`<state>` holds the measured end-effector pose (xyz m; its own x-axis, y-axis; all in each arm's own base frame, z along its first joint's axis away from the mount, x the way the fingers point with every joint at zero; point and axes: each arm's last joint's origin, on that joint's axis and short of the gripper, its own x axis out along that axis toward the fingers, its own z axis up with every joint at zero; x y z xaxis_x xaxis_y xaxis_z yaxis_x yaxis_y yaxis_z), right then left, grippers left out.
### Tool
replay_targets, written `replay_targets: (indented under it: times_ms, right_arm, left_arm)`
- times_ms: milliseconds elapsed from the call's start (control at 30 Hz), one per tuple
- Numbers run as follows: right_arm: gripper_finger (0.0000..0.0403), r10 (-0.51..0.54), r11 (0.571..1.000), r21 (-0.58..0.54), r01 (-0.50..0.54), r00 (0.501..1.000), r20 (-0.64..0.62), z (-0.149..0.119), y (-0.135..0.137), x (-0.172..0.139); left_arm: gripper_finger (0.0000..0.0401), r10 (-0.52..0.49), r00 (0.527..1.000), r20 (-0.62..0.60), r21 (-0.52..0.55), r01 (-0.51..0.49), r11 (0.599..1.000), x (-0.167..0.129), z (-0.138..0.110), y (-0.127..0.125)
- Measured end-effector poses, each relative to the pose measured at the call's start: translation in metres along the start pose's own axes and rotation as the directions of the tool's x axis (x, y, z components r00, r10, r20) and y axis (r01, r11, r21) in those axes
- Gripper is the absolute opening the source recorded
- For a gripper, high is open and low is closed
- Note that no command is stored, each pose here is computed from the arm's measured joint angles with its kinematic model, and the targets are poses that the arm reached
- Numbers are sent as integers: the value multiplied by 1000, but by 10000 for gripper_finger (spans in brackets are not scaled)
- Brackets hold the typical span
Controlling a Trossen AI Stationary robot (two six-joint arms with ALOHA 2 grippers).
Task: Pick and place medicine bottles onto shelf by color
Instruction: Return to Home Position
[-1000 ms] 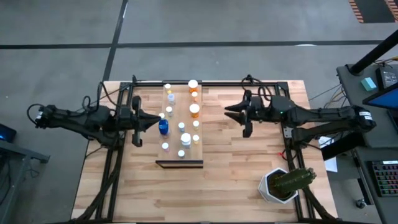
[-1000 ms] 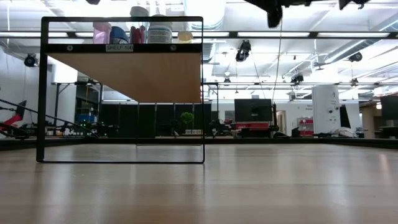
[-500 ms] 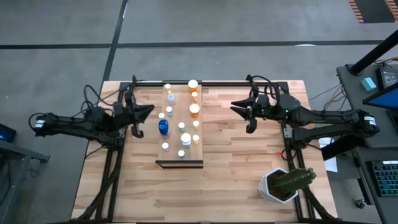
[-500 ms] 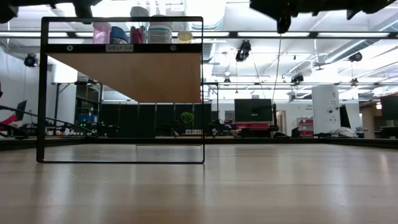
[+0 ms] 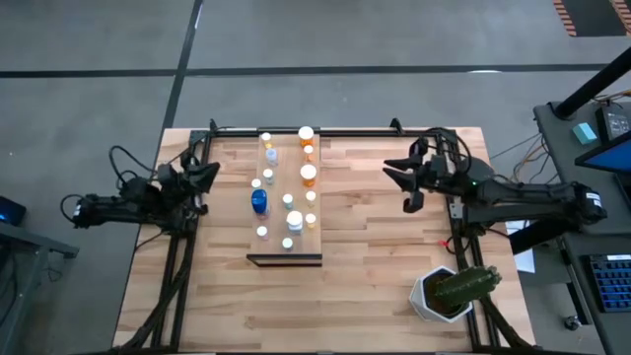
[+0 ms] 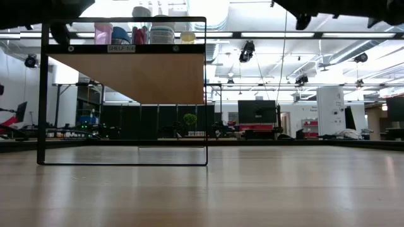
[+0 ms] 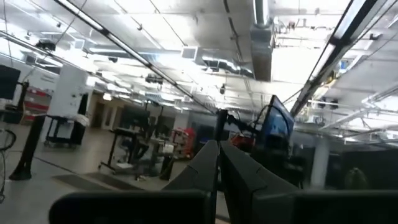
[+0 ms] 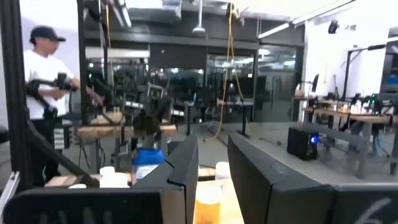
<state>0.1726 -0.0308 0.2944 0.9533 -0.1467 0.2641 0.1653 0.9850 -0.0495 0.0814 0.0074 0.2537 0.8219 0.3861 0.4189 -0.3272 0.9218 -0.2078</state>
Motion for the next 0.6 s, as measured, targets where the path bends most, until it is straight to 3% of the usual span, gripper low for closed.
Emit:
replay_targets:
  times_ms: [400, 600]
  right_arm:
    - [77, -9, 991, 131, -2, 996, 84, -33, 1, -40]
    - [77, -3, 991, 130, -28, 973, 230, -20, 2, -66]
  left_arm:
    - [0, 6, 1000, -27, -5, -6, 1000, -13, -36, 7]
    - [0, 8, 998, -67, 16, -7, 1000, -14, -44, 7]
